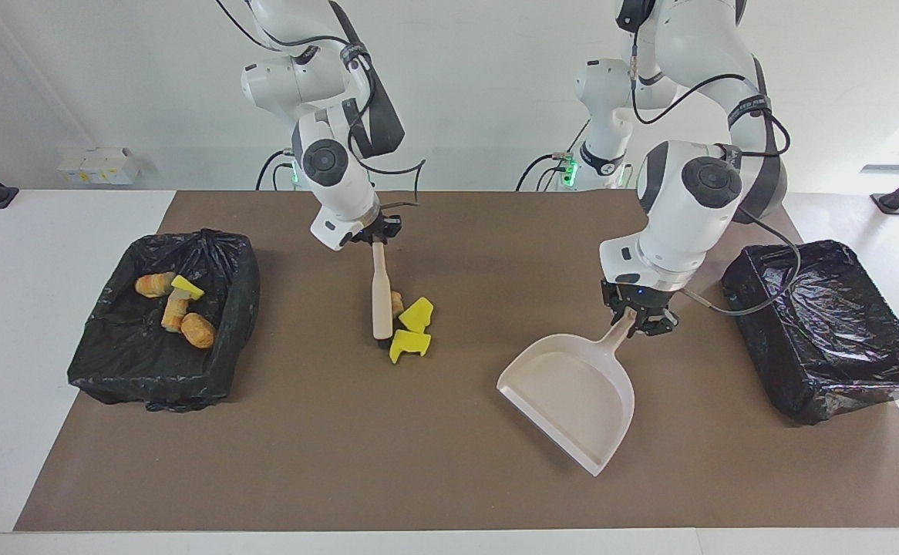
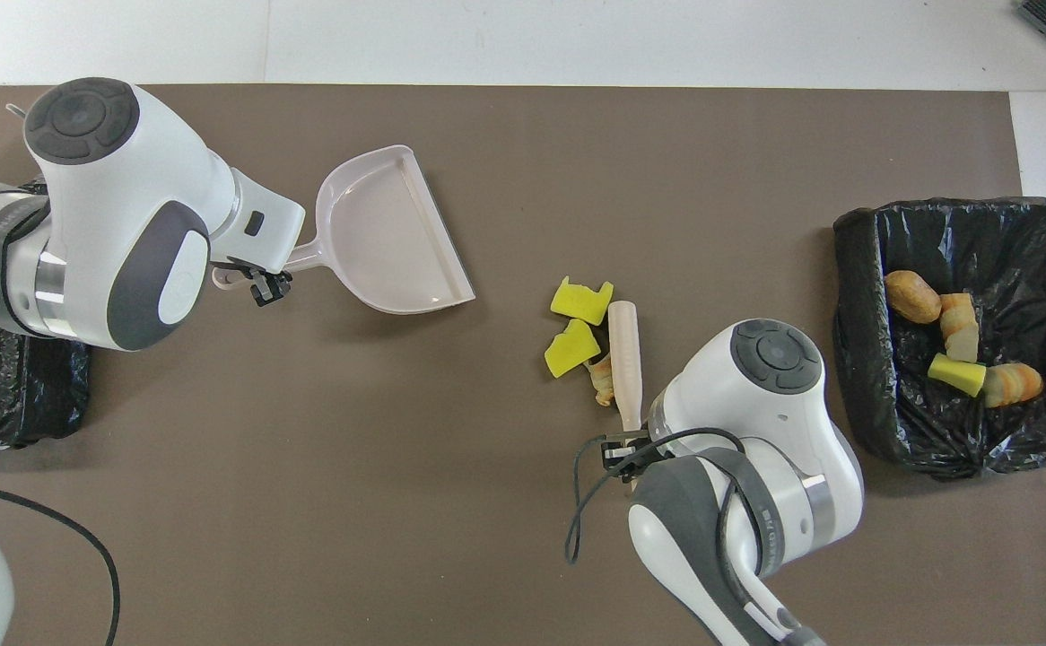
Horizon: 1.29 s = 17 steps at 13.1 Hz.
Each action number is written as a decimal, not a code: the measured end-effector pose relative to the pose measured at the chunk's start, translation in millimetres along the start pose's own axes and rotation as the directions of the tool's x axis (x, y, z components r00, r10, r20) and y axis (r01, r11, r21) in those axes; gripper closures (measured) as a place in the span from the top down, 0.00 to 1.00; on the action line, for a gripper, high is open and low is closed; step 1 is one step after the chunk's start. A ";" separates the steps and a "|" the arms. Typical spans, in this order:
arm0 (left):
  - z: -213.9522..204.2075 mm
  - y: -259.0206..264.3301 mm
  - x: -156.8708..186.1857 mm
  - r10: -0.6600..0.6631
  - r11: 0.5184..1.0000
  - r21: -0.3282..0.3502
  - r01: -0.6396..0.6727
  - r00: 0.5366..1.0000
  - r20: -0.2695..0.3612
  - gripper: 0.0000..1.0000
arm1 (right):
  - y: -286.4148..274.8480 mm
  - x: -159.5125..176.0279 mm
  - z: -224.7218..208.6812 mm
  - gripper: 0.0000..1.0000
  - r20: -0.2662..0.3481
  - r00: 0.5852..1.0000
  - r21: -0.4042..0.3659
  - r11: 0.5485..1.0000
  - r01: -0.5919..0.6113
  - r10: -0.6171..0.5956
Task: Sweep and dump trash in bin
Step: 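Brush the sponge pieces into the dustpan with the right gripper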
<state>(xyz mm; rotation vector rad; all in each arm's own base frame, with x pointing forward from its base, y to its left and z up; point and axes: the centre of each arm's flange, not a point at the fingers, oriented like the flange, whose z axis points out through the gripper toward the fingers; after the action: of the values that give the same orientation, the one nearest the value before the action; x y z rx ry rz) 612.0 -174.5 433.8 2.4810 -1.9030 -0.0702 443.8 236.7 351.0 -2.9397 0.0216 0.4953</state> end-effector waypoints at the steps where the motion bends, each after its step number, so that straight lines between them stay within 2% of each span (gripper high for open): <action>1: 4.3 10.8 2.3 0.067 0.998 -0.015 -0.066 0.998 0.010 0.31 | -4.5 0.1 4.4 0.26 0.012 1.000 0.029 0.999 -0.021 0.020; 3: 17.4 35.3 12.9 0.215 0.976 -0.045 -0.214 0.976 0.023 0.31 | -23.3 1.3 19.9 0.26 0.013 0.997 0.074 0.995 -0.071 0.070; 5: 25.0 46.5 19.9 0.288 0.957 -0.051 -0.287 0.957 0.023 0.31 | -46.0 -2.3 34.8 0.26 0.015 0.995 0.112 0.988 -0.103 0.102; 8: 27.5 54.8 28.5 0.315 0.948 -0.055 -0.313 0.949 0.025 0.31 | -69.5 -6.9 47.0 0.26 0.036 0.992 0.178 0.976 -0.123 0.118; 13: 37.7 55.9 25.7 0.307 0.951 -0.053 -0.306 0.952 0.011 0.31 | -118.9 -24.6 42.8 0.26 0.089 0.990 0.290 0.949 -0.127 0.105; 15: 38.5 58.6 27.8 0.310 0.950 -0.050 -0.309 0.951 -0.003 0.31 | -127.7 -23.5 29.2 0.26 0.085 0.993 0.304 0.946 -0.108 0.087; 16: 38.7 61.4 31.1 0.309 0.950 -0.052 -0.309 0.951 -0.019 0.31 | -131.4 -26.4 21.5 0.26 0.099 0.994 0.280 0.957 -0.077 0.051; 17: 39.9 65.0 35.6 0.307 0.949 -0.058 -0.309 0.951 -0.038 0.31 | -130.6 -30.2 10.0 0.26 0.106 0.994 0.200 0.980 -0.011 -0.010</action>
<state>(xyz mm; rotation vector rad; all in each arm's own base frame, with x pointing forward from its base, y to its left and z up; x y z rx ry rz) 556.7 -225.1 395.5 2.1035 -2.2110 -0.0887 417.4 366.8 371.8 -2.7132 0.0563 0.6110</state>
